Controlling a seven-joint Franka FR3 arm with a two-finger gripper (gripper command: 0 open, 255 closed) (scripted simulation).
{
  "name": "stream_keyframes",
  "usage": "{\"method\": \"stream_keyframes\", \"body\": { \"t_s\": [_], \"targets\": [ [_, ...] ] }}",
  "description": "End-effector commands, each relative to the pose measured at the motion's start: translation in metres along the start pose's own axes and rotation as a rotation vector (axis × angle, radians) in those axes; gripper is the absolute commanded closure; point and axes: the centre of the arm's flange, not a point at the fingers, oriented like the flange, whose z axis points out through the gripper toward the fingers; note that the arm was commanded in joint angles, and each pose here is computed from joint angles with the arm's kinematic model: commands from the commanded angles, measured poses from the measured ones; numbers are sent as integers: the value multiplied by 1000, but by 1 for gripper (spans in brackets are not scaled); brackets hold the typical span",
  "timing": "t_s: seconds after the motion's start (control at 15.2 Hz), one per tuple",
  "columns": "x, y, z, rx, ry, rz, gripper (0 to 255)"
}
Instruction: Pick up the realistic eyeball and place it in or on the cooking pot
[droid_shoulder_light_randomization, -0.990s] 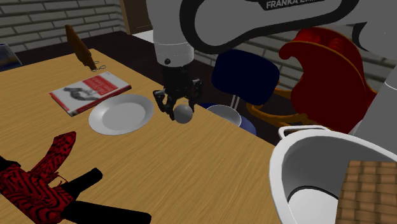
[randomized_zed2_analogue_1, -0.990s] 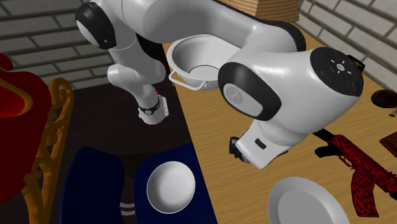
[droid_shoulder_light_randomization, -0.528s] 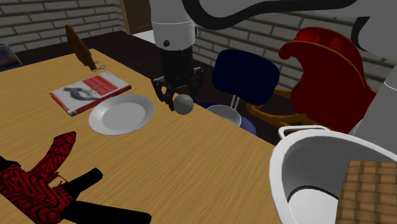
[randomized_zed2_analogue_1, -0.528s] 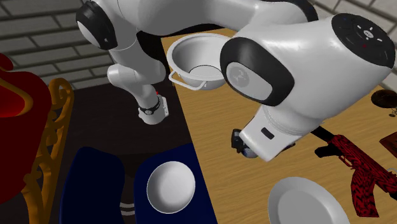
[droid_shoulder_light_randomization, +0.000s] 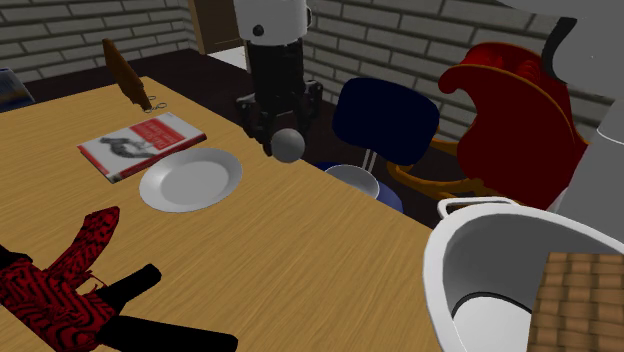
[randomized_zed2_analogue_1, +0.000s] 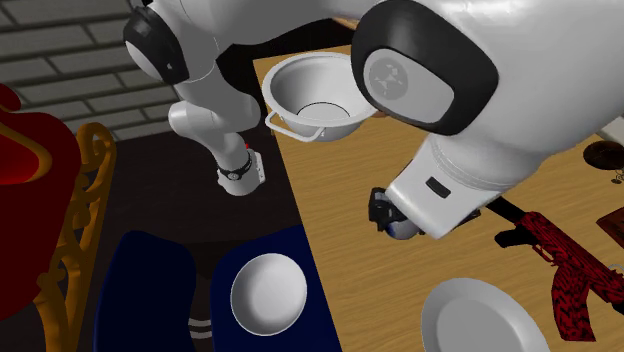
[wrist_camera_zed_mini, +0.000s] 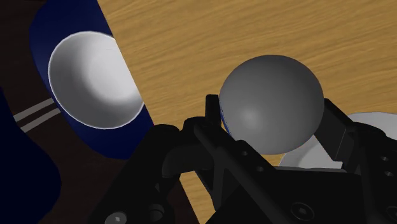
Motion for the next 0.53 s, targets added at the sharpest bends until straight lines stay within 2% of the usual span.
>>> {"method": "stream_keyframes", "body": {
  "t_s": [0.0, 0.46],
  "targets": [
    [-2, 0, -11, 0, 0, 0, 255],
    [-5, 2, -48, 0, 0, 0, 255]
  ]
}}
